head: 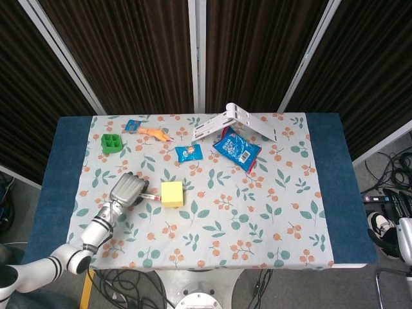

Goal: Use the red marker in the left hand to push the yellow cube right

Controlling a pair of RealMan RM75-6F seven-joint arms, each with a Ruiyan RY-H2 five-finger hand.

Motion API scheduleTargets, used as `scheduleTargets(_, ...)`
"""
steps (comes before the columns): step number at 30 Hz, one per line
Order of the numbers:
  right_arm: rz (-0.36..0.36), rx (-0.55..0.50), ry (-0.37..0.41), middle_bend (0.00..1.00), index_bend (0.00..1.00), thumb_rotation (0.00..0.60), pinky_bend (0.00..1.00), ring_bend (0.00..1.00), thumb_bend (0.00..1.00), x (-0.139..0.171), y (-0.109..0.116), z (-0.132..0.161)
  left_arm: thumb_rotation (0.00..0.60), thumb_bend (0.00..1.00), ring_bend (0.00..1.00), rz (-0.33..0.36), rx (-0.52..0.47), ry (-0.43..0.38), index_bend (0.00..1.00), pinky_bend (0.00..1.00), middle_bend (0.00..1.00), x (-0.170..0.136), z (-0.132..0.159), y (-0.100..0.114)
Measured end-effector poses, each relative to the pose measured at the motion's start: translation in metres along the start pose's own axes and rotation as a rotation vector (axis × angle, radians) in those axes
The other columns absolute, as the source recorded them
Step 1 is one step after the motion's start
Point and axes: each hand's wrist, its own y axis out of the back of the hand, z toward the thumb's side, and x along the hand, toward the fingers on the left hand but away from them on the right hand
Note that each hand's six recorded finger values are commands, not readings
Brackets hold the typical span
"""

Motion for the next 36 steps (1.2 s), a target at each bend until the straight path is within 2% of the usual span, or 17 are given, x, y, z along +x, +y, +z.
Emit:
scheduleTargets(12, 0.019, 0.003, 0.009, 0.09, 0.0, 0.6, 0.0, 0.0, 0.13, -0.001, -0.003, 0.001, 0.6, 0.43, 0.56, 0.025, 0.009, -0.055, 0.7, 0.47, 0.72, 0.038, 0.041, 0.025)
scheduleTargets(20, 0.052, 0.01, 0.048, 0.1, 0.0, 0.6, 0.0, 0.0, 0.13, -0.002, -0.008, 0.009, 0.6, 0.43, 0.56, 0.014, 0.03, -0.087, 0.7, 0.47, 0.72, 0.058, 0.067, 0.033)
scheduleTargets(26, 0.061, 0.012, 0.07, 0.1, 0.0, 0.6, 0.0, 0.0, 0.13, -0.003, -0.009, 0.013, 0.6, 0.43, 0.56, -0.012, 0.038, -0.058, 0.7, 0.47, 0.72, 0.062, 0.062, 0.029)
scheduleTargets(30, 0.064, 0.012, 0.076, 0.1, 0.0, 0.6, 0.0, 0.0, 0.13, -0.003, -0.01, 0.014, 0.6, 0.43, 0.56, -0.025, 0.051, -0.026, 0.7, 0.47, 0.72, 0.055, 0.048, 0.024)
scheduleTargets(36, 0.062, 0.006, 0.072, 0.1, 0.0, 0.6, 0.0, 0.0, 0.13, -0.001, -0.01, 0.012, 0.6, 0.43, 0.56, -0.037, 0.024, -0.012, 0.7, 0.47, 0.72, 0.045, 0.049, 0.021)
